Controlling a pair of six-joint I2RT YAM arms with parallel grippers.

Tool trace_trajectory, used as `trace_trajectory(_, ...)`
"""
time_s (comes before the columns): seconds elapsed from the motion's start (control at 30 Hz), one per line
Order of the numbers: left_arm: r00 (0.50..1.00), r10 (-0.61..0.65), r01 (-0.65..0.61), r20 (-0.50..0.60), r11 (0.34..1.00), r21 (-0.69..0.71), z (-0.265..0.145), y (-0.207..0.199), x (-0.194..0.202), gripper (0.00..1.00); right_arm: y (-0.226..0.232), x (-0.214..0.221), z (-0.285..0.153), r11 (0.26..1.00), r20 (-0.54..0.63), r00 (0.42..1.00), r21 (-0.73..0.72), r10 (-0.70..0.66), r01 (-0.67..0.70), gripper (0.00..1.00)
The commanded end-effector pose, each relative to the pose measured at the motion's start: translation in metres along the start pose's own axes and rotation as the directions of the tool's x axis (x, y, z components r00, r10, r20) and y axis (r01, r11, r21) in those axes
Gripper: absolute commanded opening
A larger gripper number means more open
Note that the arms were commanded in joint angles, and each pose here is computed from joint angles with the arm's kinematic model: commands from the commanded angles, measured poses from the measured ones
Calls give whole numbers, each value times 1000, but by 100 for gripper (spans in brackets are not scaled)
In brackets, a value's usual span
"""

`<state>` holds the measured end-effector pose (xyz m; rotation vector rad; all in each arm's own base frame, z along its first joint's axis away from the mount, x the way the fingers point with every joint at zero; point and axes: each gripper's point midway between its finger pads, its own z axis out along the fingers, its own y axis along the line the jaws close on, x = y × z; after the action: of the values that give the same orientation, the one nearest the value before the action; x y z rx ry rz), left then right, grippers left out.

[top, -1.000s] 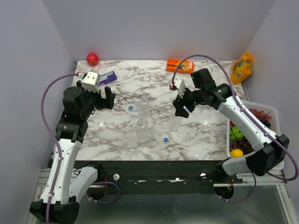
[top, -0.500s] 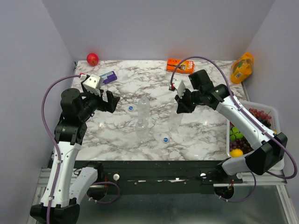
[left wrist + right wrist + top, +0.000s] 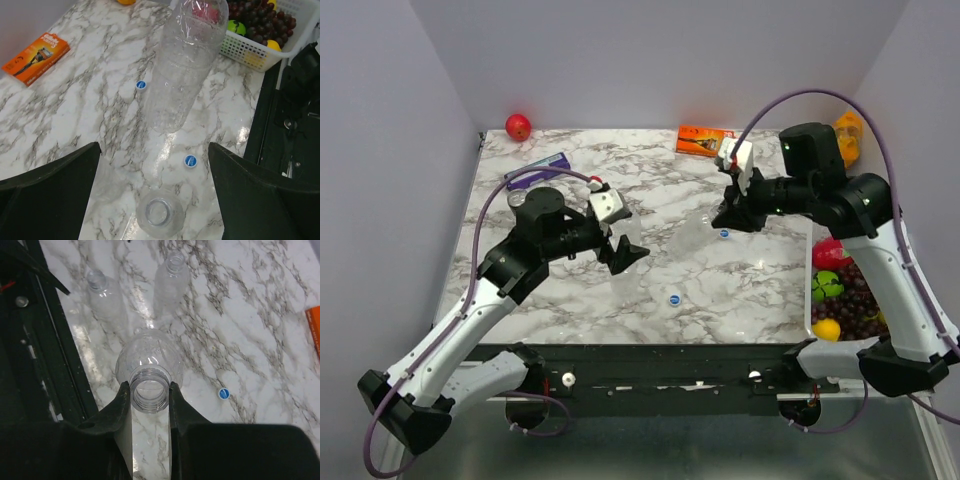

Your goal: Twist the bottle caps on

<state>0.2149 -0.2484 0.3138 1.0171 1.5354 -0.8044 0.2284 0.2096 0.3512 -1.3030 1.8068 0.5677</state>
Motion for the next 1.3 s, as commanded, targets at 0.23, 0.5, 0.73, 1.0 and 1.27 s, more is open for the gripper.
trace_trajectory(0.23, 986, 128, -148, 109, 968, 204, 56, -45, -1, 99, 47, -25, -28, 983, 100, 992, -171, 83, -65, 1)
trace_trajectory(0.5, 994, 99, -108, 43, 942, 318, 82, -65, 22, 99, 47, -43, -27, 977, 141, 986, -204, 92, -62, 1)
trace_trajectory(0.73, 991, 100, -124, 94, 944, 305, 88, -62, 14, 72, 45, -45, -22, 973, 140, 985, -218, 105, -73, 1)
trace_trajectory(1.0, 992, 76, -98, 100, 967, 237, 76, -54, 12, 31, 22, -55, -21, 992, 150, 986, -113, 69, -52, 54)
trace_trajectory(1.27, 986, -32, 69, 166, 972, -227, 8, 60, -35, 4, -17, -71, -26, 993, 257, 964, 106, -71, 45, 92)
